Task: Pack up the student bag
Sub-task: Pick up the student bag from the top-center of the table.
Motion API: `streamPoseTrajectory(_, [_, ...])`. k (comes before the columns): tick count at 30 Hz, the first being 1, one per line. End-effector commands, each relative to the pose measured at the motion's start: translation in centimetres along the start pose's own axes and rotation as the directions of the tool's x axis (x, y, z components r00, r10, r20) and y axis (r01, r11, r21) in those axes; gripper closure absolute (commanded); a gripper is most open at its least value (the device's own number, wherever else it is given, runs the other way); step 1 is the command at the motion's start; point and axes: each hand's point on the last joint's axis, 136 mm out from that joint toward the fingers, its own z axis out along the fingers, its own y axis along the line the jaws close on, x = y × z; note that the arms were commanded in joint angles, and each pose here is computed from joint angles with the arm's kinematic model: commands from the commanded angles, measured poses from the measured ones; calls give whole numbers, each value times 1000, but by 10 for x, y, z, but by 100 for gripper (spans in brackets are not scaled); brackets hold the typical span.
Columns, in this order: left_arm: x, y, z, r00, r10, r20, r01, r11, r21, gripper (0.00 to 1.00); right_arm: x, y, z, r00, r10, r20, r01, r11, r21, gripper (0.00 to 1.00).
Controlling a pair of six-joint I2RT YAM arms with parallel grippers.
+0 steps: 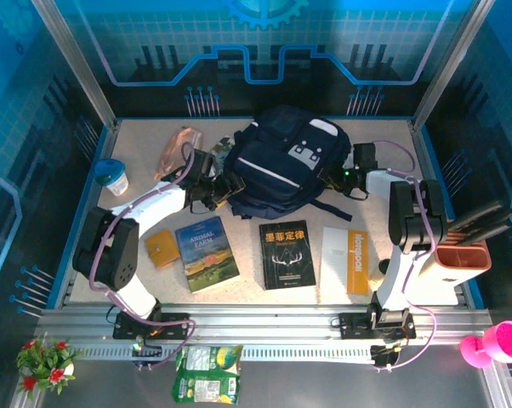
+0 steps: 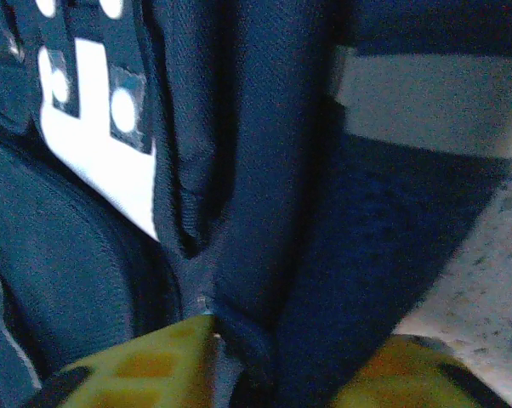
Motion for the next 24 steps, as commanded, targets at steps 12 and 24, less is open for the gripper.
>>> streamPoseTrajectory(12, [7, -31, 52, 998, 15, -55, -11, 998, 66, 26, 13, 6, -83, 987, 68, 143, -55, 994, -92, 91])
streamPoseTrajectory(24, [-61, -75, 52, 962, 240, 126, -243, 970, 6, 27, 15, 20, -125, 952, 189, 242, -183, 982, -48, 91])
